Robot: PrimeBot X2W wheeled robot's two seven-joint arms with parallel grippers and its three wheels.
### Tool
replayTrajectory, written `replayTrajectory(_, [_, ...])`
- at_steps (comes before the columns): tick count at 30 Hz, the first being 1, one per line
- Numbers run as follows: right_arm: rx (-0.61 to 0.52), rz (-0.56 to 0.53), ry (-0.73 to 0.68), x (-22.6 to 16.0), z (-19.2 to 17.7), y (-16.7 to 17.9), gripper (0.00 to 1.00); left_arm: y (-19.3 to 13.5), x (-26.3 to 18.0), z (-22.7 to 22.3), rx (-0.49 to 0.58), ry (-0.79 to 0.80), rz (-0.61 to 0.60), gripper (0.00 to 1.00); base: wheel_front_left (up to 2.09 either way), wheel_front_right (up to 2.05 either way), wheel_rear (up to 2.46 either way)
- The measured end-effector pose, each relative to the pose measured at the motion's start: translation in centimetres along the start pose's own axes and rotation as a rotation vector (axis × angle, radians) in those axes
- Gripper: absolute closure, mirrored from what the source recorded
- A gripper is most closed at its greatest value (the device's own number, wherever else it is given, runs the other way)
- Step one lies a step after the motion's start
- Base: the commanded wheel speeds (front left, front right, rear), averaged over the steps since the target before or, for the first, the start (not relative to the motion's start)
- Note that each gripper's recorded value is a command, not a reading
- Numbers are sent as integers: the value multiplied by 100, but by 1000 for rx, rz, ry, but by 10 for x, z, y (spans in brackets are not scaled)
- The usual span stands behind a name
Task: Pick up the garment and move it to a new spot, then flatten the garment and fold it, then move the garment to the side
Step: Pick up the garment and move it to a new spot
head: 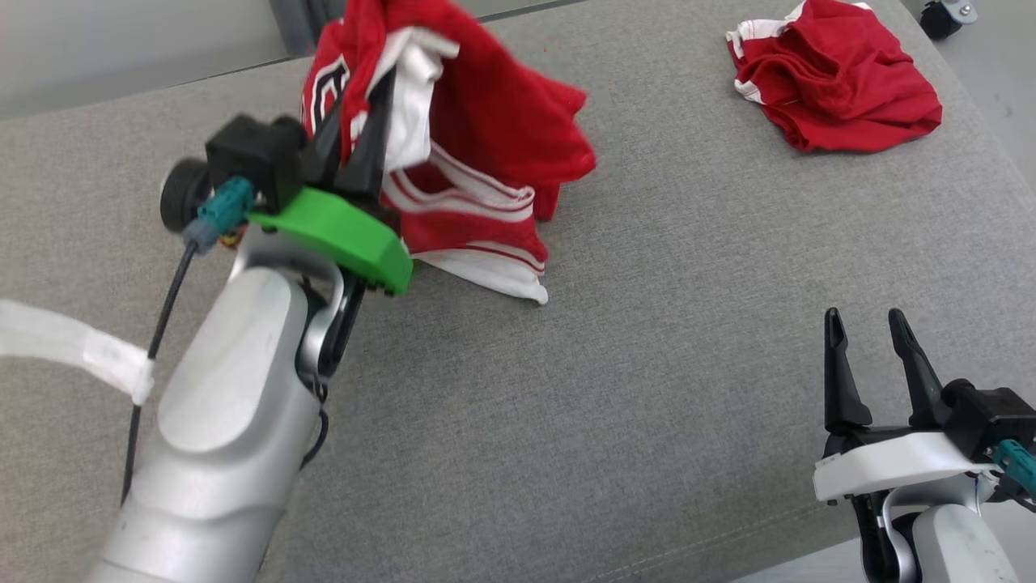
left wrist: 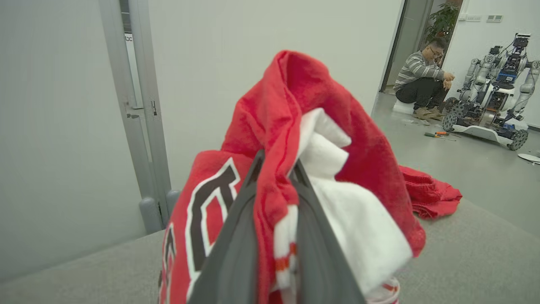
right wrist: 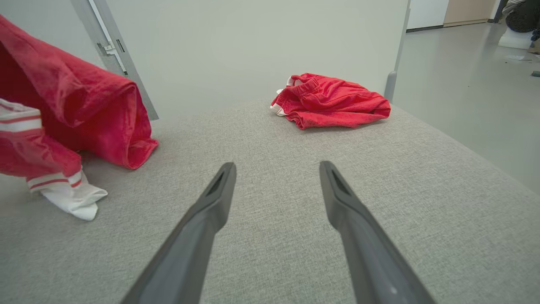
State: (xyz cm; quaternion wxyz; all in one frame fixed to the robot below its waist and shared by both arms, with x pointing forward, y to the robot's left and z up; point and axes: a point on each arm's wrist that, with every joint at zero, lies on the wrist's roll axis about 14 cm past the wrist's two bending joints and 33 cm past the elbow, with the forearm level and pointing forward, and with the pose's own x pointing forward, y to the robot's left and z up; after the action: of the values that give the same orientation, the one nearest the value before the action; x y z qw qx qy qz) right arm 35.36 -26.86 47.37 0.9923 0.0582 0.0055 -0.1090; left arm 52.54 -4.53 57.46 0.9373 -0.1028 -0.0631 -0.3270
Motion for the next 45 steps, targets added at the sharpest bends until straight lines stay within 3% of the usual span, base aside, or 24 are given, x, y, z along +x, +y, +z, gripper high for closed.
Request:
replayTrajectory(5, [6,10,-3,2,1,4,0,16,-48,-66,-69,156,105,100,0,0,0])
replayTrajectory(6, [6,12,-2,2,0,5,0,16,-55,-75,-69,180,112,93,0,0,0])
replayTrajectory(8, [5,19,-3,2,0,7,0,16,-68,-87,-72,214,127,5,0,0,0])
replayTrajectory(9, [6,23,-4,2,1,8,0,15,-73,-90,-68,221,130,0,0,0,0])
replayTrajectory(17, [7,79,-28,1,8,22,0,19,-76,-41,-9,85,152,0,0,0,0])
replayTrajectory(21, [5,129,-51,3,16,36,0,36,-91,-13,37,18,211,0,0,0,0])
replayTrajectory(33, [18,271,-104,3,32,82,0,93,-196,26,169,-39,474,0,0,0,0])
replayTrajectory(45, [15,362,-153,-3,48,109,0,103,-283,30,177,-49,642,0,0,0,0])
